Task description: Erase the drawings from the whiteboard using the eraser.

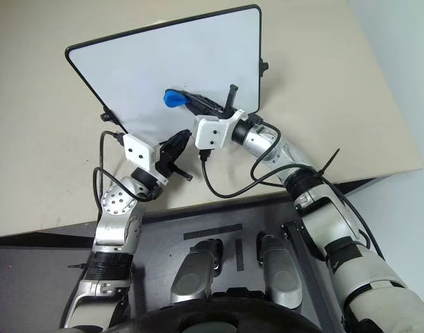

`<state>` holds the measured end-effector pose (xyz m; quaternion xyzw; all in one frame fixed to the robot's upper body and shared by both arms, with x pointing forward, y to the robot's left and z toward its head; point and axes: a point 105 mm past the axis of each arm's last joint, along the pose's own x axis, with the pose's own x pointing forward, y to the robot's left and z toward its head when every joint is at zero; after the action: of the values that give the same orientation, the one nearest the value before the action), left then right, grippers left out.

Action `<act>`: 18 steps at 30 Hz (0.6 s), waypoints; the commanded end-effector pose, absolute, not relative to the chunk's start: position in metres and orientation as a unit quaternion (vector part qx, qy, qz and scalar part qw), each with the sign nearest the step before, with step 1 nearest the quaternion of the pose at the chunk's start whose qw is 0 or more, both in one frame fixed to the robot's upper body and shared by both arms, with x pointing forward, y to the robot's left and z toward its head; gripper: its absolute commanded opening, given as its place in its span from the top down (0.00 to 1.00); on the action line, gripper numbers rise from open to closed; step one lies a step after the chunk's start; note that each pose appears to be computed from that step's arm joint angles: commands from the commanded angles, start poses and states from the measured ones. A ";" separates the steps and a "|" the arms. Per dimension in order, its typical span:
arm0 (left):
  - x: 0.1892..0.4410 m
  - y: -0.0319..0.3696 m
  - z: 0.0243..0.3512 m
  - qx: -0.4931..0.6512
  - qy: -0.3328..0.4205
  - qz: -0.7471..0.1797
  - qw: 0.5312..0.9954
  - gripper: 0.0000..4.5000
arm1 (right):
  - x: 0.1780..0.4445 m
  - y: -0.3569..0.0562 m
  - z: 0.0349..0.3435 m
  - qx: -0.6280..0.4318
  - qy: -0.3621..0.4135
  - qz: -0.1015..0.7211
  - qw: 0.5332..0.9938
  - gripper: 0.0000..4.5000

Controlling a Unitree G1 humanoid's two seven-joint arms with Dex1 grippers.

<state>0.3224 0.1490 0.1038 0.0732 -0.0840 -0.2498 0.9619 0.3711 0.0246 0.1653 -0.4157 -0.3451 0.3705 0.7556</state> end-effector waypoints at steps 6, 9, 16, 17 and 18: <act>0.323 0.146 0.111 0.078 -0.099 -0.254 0.959 1.00 | 0.374 0.020 0.217 -0.393 -0.417 0.309 0.759 1.00; 0.323 0.146 0.111 0.078 -0.099 -0.254 0.959 1.00 | 0.370 0.030 0.198 -0.396 -0.393 0.347 0.754 1.00; 0.323 0.146 0.111 0.077 -0.099 -0.253 0.959 1.00 | 0.363 0.045 0.163 -0.407 -0.341 0.410 0.741 1.00; 0.323 0.146 0.111 0.077 -0.099 -0.253 0.959 1.00 | 0.363 0.045 0.161 -0.409 -0.338 0.411 0.741 1.00; 0.323 0.146 0.111 0.077 -0.099 -0.253 0.959 1.00 | 0.364 0.044 0.160 -0.410 -0.335 0.411 0.742 1.00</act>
<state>0.3233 0.1493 0.1024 0.0725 -0.0813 -0.2493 0.9623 0.3639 0.0420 0.1539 -0.4119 -0.3278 0.4121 0.7437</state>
